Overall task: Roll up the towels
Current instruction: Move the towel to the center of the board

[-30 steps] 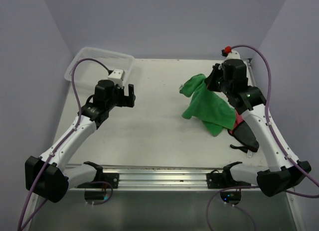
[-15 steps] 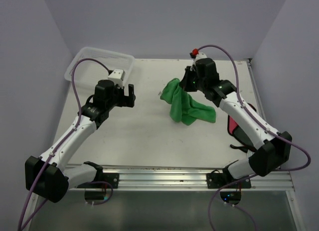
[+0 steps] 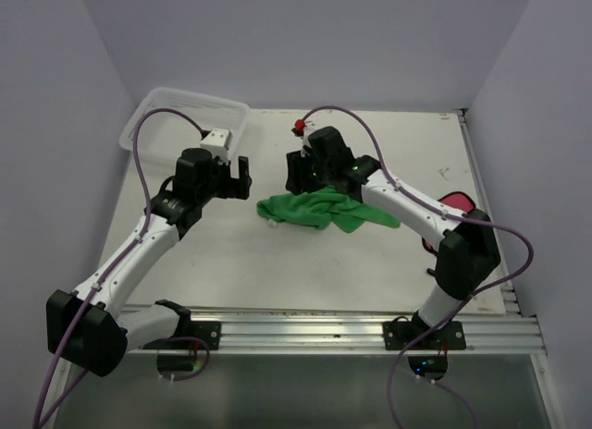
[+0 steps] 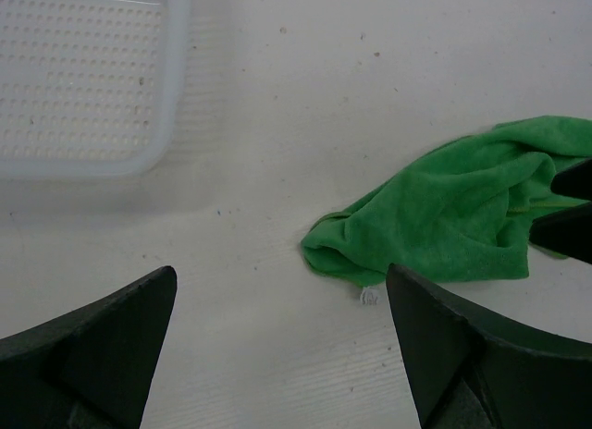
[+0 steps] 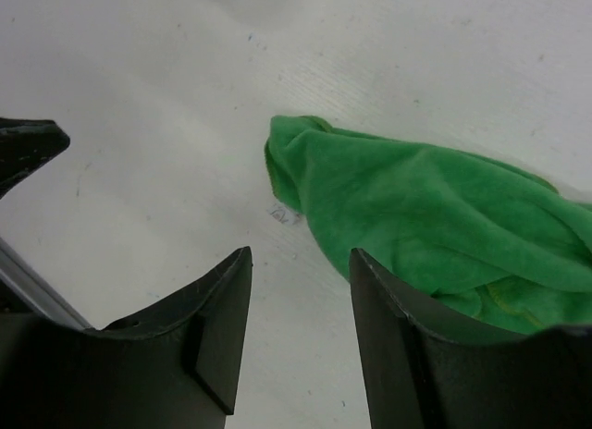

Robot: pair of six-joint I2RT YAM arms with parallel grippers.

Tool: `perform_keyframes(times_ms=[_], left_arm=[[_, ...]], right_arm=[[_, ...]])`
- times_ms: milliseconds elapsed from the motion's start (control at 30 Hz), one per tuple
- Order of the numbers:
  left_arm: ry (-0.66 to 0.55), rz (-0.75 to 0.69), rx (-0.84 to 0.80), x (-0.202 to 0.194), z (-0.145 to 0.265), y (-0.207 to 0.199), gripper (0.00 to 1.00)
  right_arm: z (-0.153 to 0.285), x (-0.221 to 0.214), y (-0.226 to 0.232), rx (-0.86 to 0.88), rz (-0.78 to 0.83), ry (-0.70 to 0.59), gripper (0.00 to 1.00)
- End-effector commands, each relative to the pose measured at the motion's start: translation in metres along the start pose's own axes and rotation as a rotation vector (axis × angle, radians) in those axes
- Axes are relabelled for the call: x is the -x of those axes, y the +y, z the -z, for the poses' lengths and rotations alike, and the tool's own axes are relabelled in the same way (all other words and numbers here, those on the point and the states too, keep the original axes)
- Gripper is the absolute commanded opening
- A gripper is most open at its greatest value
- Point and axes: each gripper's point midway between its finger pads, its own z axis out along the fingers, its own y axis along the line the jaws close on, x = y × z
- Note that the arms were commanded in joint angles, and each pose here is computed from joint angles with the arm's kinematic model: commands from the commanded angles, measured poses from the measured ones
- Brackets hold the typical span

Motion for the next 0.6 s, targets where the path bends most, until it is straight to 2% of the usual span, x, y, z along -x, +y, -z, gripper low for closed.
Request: perform_keyframes(times_ms=[0,100,133,200,333,567], left_arm=[[-0.058,0.015,-0.027,0.022,0.008,-0.008,1.0],[-0.055,0.016,-0.033,0.021,0.008,-0.009,1.0],[-0.055,0.016,-0.036,0.021,0.008,-0.009,1.0],[-0.053,0.018,-0.044,0.021,0.007,-0.01,1.0],[-0.048,0.02,-0.063,0.019,0.006,-0.014,1.0],[-0.039,0.019,-0.063,0.017,0.004,-0.014,1.0]], right_arm=[[0.039,0.036,-0.032,-0.129,-0.036,-0.143,0.5],[0.061,0.022,-0.094,-0.312,-0.172,-0.163,0.44],[0.062,0.001,-0.111,-0.353,-0.241,-0.135,0.4],[0.076,-0.017,-0.152,-0.448,-0.357,-0.137,0.38],[0.096,-0.076,-0.202,-0.583,-0.524,-0.095,0.41],[0.104,-0.132,-0.249,-0.708,-0.638,-0.012,0.47]])
